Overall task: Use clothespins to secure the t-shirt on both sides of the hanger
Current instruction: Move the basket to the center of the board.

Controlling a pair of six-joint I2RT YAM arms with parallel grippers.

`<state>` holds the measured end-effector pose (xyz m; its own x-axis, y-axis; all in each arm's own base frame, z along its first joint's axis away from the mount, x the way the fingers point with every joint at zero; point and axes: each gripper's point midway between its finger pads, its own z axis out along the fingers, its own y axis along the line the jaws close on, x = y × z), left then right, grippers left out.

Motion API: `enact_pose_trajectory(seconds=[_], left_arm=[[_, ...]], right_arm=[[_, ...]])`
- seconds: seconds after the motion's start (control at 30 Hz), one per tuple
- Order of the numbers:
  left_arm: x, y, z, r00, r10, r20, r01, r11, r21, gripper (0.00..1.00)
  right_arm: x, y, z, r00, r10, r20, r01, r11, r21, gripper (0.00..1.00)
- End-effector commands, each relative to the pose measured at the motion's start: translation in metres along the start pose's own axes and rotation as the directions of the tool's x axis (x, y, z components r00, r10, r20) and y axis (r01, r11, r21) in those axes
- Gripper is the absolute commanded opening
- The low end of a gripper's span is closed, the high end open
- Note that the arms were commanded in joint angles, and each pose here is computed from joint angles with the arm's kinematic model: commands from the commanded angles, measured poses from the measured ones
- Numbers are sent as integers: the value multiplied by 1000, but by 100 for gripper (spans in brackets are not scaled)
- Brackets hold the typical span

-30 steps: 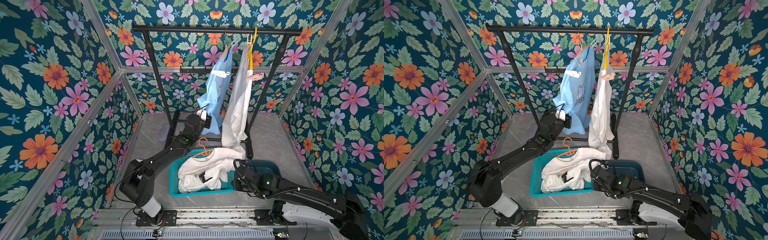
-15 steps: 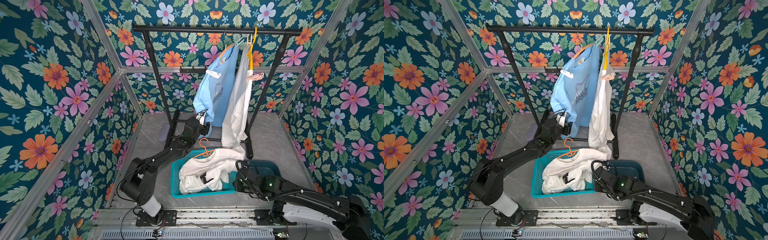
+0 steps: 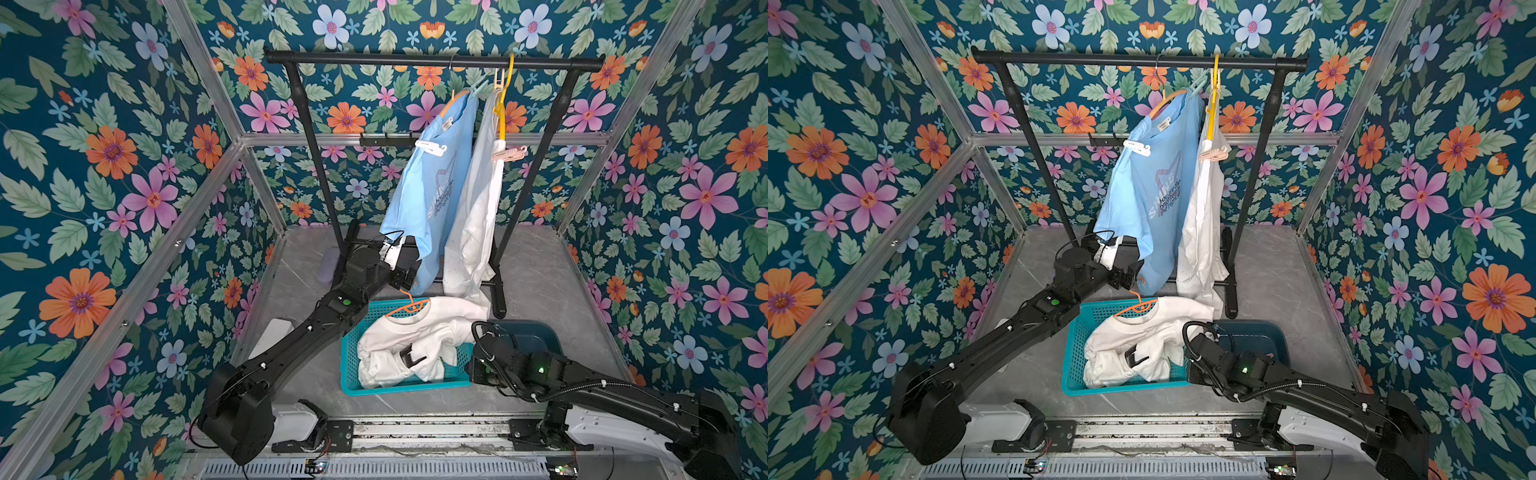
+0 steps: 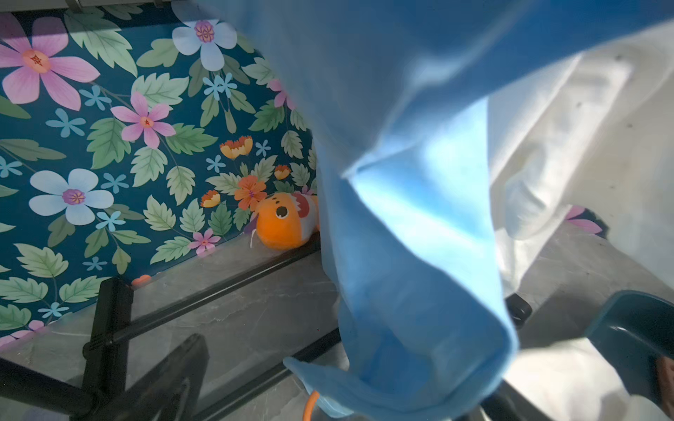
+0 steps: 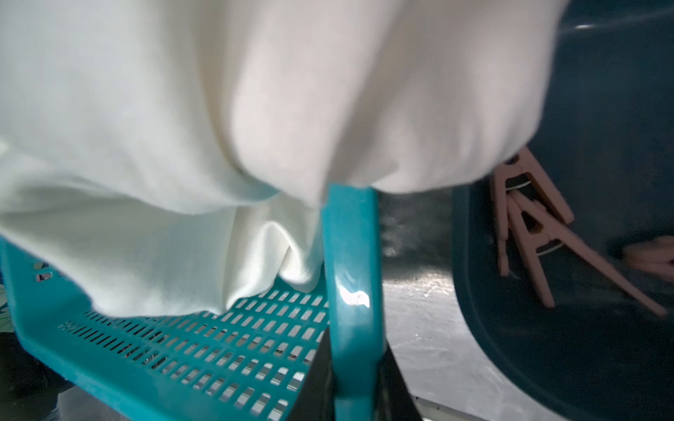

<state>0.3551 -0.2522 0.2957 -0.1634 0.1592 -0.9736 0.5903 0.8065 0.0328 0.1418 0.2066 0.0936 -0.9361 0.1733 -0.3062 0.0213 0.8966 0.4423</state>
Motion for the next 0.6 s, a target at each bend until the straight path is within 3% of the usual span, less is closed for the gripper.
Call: enact_pose_trajectory(seconds=[0.0, 0.1, 0.2, 0.27, 0.5, 0.57], left_arm=[[8, -2, -17, 999, 8, -35, -8, 1000, 14, 100], [7, -5, -35, 1000, 5, -17, -5, 1000, 29, 100], [10, -6, -47, 1000, 8, -20, -7, 1000, 29, 100], [14, -3, -53, 999, 1, -39, -1, 1000, 15, 99], [32, -2, -64, 998, -5, -70, 6, 1000, 3, 94], [38, 1, -64, 996, -17, -89, 16, 1000, -15, 91]], right_arm=[[-5, -1, -4, 1000, 7, 26, -7, 1000, 12, 35], [-12, 0, -11, 998, -10, 58, 9, 1000, 15, 50], [-20, 1, -23, 995, -30, 91, 28, 999, 19, 74], [-23, 1, -32, 994, -31, 104, 29, 999, 18, 82], [-40, -27, -78, 977, -17, 212, -6, 994, 111, 86], [-48, -47, -94, 965, 28, 261, -77, 981, 180, 83]])
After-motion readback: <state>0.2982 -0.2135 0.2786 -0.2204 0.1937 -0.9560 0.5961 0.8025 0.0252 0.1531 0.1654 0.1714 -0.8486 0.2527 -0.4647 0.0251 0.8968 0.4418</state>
